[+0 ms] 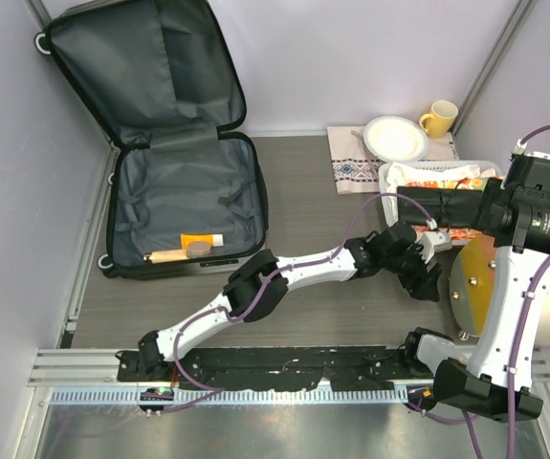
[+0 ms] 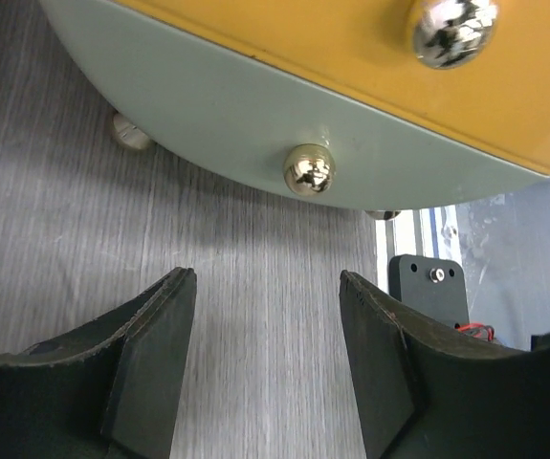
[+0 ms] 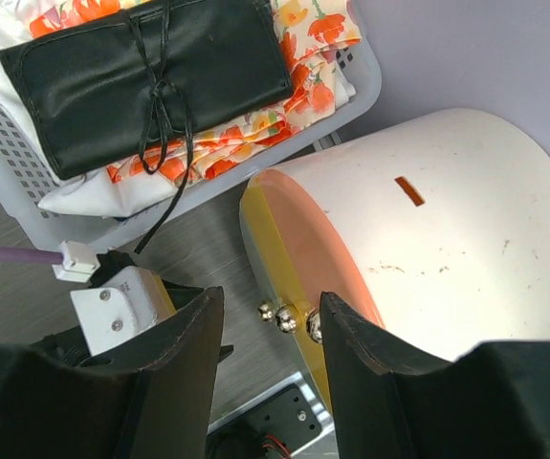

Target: Open, take out, and arrange the luggage

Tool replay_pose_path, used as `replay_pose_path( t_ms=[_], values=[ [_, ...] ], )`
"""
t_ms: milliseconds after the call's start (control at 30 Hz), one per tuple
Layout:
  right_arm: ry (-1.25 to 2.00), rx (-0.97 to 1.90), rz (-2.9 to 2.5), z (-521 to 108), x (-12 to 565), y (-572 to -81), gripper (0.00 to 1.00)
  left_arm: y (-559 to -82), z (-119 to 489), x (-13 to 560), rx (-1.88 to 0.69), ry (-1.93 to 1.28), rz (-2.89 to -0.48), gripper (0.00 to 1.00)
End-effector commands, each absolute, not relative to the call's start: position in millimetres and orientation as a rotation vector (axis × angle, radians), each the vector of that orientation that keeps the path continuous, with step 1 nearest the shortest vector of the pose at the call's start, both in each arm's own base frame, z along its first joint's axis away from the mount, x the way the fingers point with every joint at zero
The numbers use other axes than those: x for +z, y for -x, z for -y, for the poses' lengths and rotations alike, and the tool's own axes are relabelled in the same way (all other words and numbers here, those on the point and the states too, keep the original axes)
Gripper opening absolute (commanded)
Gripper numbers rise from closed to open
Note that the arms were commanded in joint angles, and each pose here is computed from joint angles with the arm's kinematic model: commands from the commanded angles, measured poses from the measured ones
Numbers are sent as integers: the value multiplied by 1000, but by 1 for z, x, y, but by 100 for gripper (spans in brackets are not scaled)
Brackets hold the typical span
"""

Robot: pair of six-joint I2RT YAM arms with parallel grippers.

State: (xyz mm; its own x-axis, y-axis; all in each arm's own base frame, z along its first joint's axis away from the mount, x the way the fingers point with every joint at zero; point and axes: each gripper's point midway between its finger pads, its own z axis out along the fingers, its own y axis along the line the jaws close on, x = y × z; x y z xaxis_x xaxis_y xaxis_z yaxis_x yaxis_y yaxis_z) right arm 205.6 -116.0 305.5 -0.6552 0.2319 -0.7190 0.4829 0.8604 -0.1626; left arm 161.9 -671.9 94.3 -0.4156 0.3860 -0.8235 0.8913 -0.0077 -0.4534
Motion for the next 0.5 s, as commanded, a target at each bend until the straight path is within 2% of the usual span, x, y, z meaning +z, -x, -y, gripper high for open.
replay_pose_path(
  t_ms=[0,100,300,467],
  values=[
    [-521,-499,-2210,125,327,-207,49,-156,695,111,-1516,-1222,-1740,65],
    [-472,-624,-2242,138,323,-198,47,-150,702,109,-1560,-1198,-1738,66],
    [-289,-1034,-2166,177,356,-175,41,-146,697,125,-1592,-1191,-1725,66],
    [-224,-1168,-2210,184,356,-154,38,-149,694,127,-1559,-1191,-1712,67]
  ],
)
